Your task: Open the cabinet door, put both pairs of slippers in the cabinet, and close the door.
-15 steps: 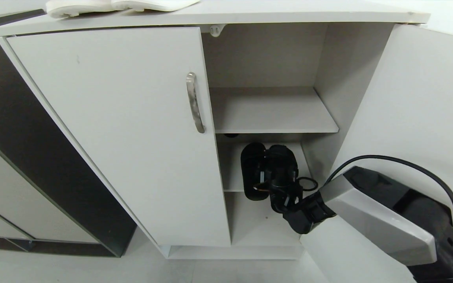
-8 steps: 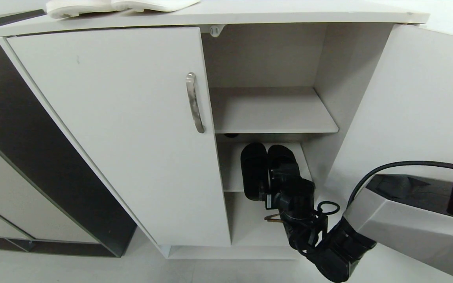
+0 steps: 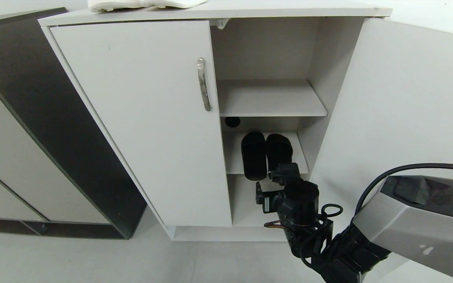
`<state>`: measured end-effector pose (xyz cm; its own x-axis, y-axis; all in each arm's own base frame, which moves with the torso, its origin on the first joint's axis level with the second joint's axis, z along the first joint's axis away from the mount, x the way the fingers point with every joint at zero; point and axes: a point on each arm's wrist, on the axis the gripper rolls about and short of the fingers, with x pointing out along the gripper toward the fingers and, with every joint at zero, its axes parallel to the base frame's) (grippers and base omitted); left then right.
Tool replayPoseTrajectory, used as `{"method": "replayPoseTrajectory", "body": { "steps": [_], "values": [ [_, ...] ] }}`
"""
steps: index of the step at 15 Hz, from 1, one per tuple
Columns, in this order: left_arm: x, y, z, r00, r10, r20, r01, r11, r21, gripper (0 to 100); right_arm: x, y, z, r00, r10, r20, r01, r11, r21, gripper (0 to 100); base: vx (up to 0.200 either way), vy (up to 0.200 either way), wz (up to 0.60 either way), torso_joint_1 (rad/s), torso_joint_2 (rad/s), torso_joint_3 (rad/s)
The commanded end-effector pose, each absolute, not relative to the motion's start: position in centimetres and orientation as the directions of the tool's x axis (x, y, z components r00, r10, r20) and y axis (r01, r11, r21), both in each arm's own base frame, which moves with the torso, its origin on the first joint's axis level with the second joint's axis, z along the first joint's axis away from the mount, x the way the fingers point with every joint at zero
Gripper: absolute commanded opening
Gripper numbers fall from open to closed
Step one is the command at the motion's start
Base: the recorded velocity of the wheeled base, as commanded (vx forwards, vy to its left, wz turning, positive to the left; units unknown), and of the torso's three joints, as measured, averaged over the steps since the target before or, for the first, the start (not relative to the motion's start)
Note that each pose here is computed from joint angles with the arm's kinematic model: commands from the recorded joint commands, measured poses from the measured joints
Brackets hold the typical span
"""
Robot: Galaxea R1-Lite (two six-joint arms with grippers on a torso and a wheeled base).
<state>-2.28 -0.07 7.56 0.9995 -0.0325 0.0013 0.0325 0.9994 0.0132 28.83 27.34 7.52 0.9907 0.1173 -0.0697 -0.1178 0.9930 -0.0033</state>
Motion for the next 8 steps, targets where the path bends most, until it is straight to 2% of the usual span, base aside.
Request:
{"method": "replayPoseTrajectory", "body": {
  "steps": [1, 8],
  "values": [
    [-2.27, -0.07, 7.57, 0.999, -0.032, 0.000, 0.032, 0.999, 0.012, 0, 28.80, 27.33, 7.63, 0.991, 0.117, -0.068, -0.118, 0.993, -0.003, 100, 0.000, 0.000, 0.00, 0.000, 0.00, 0.000],
    [-2.27, -0.07, 7.57, 0.999, -0.032, 0.000, 0.032, 0.999, 0.011, 0, 28.54, 27.67, 7.70, 0.990, 0.128, -0.066, -0.129, 0.992, -0.007, 100, 0.000, 0.000, 0.00, 0.000, 0.00, 0.000]
  ]
}}
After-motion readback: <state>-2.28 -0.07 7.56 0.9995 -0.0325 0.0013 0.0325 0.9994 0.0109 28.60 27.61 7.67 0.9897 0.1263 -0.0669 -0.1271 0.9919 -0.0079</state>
